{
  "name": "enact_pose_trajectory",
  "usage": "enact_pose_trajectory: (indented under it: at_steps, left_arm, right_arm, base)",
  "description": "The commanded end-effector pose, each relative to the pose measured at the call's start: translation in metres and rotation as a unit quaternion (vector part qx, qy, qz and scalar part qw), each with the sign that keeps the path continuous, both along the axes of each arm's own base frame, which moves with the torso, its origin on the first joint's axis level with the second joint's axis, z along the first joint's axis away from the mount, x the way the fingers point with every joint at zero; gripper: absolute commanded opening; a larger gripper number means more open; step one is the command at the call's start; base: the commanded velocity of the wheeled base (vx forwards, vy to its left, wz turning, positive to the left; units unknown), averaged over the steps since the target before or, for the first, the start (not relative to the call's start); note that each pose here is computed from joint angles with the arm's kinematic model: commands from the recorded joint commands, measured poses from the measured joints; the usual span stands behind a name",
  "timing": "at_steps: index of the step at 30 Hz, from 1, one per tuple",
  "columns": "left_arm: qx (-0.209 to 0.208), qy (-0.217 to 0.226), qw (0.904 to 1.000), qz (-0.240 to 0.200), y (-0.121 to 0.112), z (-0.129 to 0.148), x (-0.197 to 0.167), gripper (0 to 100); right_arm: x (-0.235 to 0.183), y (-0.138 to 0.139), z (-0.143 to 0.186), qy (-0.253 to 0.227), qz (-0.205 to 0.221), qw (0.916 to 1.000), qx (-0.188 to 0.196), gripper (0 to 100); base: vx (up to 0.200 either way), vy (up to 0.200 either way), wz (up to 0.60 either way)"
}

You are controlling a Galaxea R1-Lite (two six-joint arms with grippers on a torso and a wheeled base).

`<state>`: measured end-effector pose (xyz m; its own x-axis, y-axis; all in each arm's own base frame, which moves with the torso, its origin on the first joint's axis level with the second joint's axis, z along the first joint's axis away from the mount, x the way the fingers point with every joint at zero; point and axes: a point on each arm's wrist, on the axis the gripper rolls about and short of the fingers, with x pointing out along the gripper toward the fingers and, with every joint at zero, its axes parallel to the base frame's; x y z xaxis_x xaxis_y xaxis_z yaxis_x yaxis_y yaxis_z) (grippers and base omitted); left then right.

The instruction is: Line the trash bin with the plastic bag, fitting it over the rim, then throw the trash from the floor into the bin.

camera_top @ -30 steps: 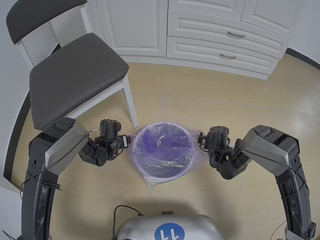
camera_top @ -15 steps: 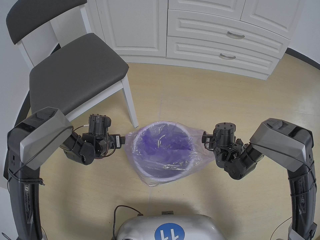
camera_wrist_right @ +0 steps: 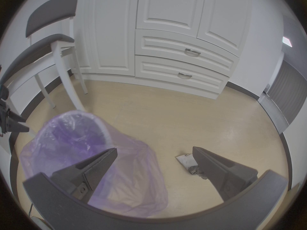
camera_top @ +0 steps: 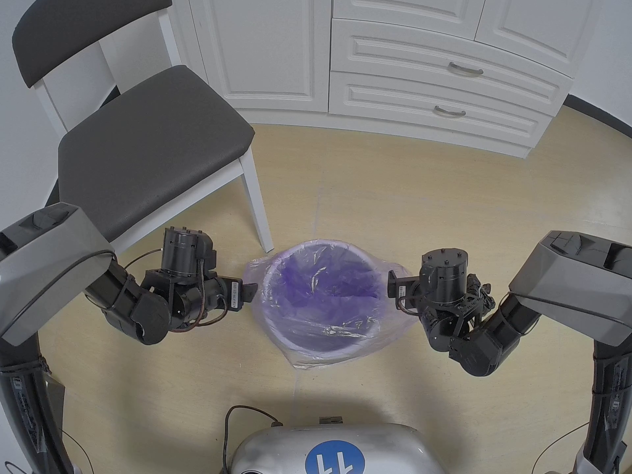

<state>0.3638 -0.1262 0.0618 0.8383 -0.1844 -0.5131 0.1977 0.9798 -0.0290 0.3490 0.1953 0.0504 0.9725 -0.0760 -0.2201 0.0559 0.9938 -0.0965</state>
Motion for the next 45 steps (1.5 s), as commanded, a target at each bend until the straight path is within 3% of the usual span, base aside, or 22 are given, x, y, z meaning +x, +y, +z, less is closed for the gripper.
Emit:
enact_pose_trajectory:
  at_steps: [1,5,9,18,22,28,32,45]
  left_arm:
    - [-0.005,-0.012,0.9996,-0.026,-0.015,0.009,-0.017,100]
    - [-0.006,-0.012,0.9991,-0.040,-0.024,0.004,-0.024,100]
    - [-0.001,-0.004,0.9984,-0.056,-0.033,-0.002,-0.032,100]
    - [0.003,0.007,0.9972,-0.075,-0.042,-0.006,-0.042,100]
    - [0.006,0.014,0.9966,-0.081,-0.046,-0.011,-0.045,100]
    - [0.015,0.030,0.9954,-0.090,-0.049,-0.020,-0.052,100]
    - [0.029,0.038,0.9942,-0.096,-0.051,-0.029,-0.051,100]
    - [0.031,0.038,0.9971,-0.058,-0.016,-0.053,-0.021,100]
  right_arm:
    - [-0.014,0.009,-0.002,0.010,0.020,0.9997,-0.007,100]
    - [-0.014,0.009,-0.010,0.023,0.021,0.9994,-0.015,100]
    - [-0.023,0.003,-0.021,0.049,0.028,0.9973,-0.047,100]
    - [-0.067,-0.011,-0.030,0.114,0.136,0.9798,-0.091,100]
    - [-0.074,-0.005,-0.036,0.124,0.152,0.9757,-0.097,100]
    - [-0.064,0.000,-0.017,0.061,0.139,0.9866,-0.060,100]
    - [-0.065,-0.001,0.001,0.032,0.137,0.9891,-0.045,100]
    - [-0.060,0.007,-0.018,0.036,0.133,0.9891,-0.052,100]
  base:
    - [0.000,0.000,0.00]
    - [0.000,0.000,0.00]
    - [0.000,0.000,0.00]
    - [0.000,0.000,0.00]
    - [0.000,0.000,0.00]
    - [0.000,0.000,0.00]
    - [0.000,0.000,0.00]
    - [0.000,0.000,0.00]
